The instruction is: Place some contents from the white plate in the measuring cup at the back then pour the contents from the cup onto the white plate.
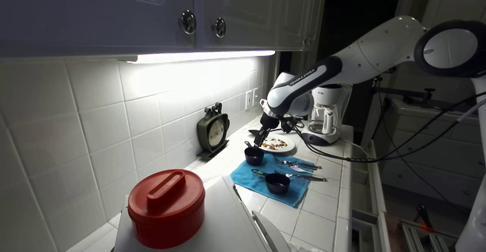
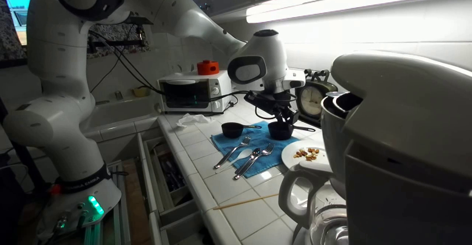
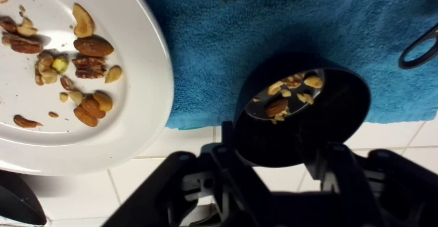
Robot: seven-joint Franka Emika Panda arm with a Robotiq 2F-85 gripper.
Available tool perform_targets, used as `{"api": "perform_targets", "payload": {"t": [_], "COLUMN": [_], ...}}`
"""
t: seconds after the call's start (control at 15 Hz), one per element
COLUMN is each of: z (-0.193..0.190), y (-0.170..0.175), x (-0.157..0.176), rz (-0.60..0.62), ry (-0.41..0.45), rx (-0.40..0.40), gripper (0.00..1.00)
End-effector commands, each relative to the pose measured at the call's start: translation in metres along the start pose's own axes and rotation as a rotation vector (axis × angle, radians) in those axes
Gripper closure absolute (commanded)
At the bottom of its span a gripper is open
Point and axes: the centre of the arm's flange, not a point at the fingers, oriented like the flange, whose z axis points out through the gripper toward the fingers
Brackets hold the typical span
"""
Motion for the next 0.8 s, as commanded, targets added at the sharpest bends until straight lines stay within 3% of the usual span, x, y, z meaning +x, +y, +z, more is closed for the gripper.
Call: {"api": "perform_targets", "payload": {"t": [0.0, 0.13, 0.2, 0.73], "z": [-0.002, -0.004, -0.002, 0.023], "y": [0.019, 0.024, 0.025, 0.035], "x": [0.015, 0.02, 0.023, 0.038], "rz": [0.005, 0.017, 0.029, 0.208], "ry": [0.054, 0.074, 0.076, 0.106], "rx": [-0.006, -0.025, -0.029, -0.02], "gripper": [0.17, 0.03, 0.0, 0.0]}}
